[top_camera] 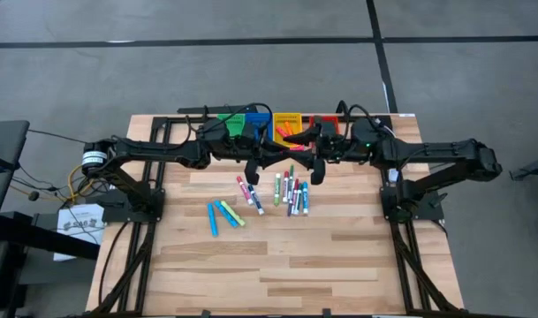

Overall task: Pick & Place Markers
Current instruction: Put the pink highlighter into the yellow basket

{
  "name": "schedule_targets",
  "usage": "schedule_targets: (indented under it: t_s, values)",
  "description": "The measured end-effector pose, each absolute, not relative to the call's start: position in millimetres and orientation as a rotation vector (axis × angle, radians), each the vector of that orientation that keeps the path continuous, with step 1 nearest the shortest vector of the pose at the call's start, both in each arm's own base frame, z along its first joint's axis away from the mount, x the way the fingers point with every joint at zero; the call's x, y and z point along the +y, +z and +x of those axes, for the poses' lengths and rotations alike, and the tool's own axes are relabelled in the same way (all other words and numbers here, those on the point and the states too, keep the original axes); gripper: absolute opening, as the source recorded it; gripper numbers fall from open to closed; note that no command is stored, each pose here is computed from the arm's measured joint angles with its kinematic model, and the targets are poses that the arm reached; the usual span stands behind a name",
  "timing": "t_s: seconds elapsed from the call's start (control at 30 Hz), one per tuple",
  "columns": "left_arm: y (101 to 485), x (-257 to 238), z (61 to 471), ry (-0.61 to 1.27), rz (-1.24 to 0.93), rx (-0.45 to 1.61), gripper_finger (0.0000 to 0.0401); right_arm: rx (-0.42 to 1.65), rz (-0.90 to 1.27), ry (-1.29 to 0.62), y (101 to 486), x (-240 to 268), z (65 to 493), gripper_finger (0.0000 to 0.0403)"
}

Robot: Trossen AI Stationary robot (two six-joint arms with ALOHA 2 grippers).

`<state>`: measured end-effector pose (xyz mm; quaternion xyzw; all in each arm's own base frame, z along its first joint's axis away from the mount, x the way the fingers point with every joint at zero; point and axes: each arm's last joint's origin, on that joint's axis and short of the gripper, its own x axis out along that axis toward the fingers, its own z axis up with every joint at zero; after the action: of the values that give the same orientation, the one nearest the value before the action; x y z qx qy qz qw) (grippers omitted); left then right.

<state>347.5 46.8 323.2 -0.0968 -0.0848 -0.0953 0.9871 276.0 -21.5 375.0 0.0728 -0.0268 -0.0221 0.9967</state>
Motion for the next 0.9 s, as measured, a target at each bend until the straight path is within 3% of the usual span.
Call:
schedule_targets:
  t_s: [0.6, 0.73, 0.9]
  values:
    - [324.7, 46.8, 347.2, -0.193, -0.187, -0.186, 0.0078, -0.024, 0.122, -0.086, 369.9, -22.4, 279.4, 0.0161]
    - [325.0, 46.9, 347.1, -0.191, -0.186, -0.189, 0.0076, -0.022, 0.122, -0.108, 369.6, -23.0, 279.3, 0.0128]
    - [325.2, 49.3, 346.7, -0.182, -0.178, -0.194, 0.0079, -0.027, 0.122, -0.141, 369.9, -23.8, 279.2, 0.0054]
